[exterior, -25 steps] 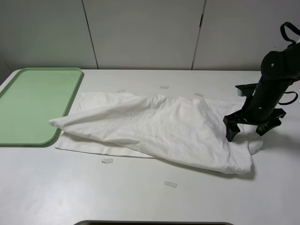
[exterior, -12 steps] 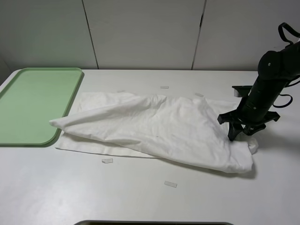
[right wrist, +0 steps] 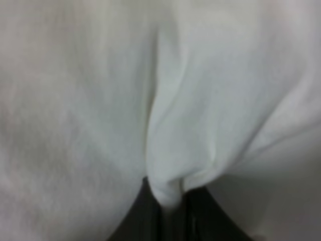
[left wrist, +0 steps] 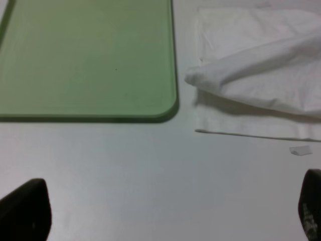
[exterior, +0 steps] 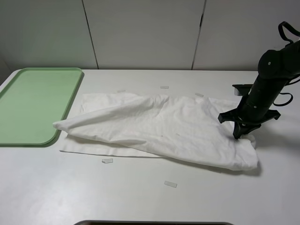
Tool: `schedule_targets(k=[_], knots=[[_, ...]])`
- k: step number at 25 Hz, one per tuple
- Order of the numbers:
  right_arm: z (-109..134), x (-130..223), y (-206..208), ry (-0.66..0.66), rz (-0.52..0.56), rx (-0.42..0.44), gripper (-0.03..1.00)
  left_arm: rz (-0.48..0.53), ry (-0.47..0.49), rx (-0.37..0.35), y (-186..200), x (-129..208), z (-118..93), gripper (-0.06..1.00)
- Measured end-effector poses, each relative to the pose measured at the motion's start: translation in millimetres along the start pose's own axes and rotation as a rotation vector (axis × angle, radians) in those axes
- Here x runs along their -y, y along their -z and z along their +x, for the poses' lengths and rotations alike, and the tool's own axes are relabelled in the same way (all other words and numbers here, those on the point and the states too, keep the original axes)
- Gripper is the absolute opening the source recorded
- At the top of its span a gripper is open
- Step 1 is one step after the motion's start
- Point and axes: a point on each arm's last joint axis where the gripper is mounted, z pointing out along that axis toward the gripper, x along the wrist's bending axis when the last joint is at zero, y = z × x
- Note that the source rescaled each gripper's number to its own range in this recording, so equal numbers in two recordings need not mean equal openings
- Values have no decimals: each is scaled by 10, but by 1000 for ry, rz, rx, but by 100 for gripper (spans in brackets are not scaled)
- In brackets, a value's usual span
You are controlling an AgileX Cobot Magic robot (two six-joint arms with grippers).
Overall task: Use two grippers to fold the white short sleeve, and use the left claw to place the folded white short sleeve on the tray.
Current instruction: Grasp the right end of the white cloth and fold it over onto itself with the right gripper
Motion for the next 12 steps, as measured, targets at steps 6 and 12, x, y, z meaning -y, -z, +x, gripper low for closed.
schedule_targets(k=[6, 12], knots=[[-43, -20, 152, 63, -50, 51, 8, 0, 0, 0, 0, 0, 0, 98], [-98, 16, 611, 114, -152, 124, 8, 0, 0, 0, 0, 0, 0, 98]])
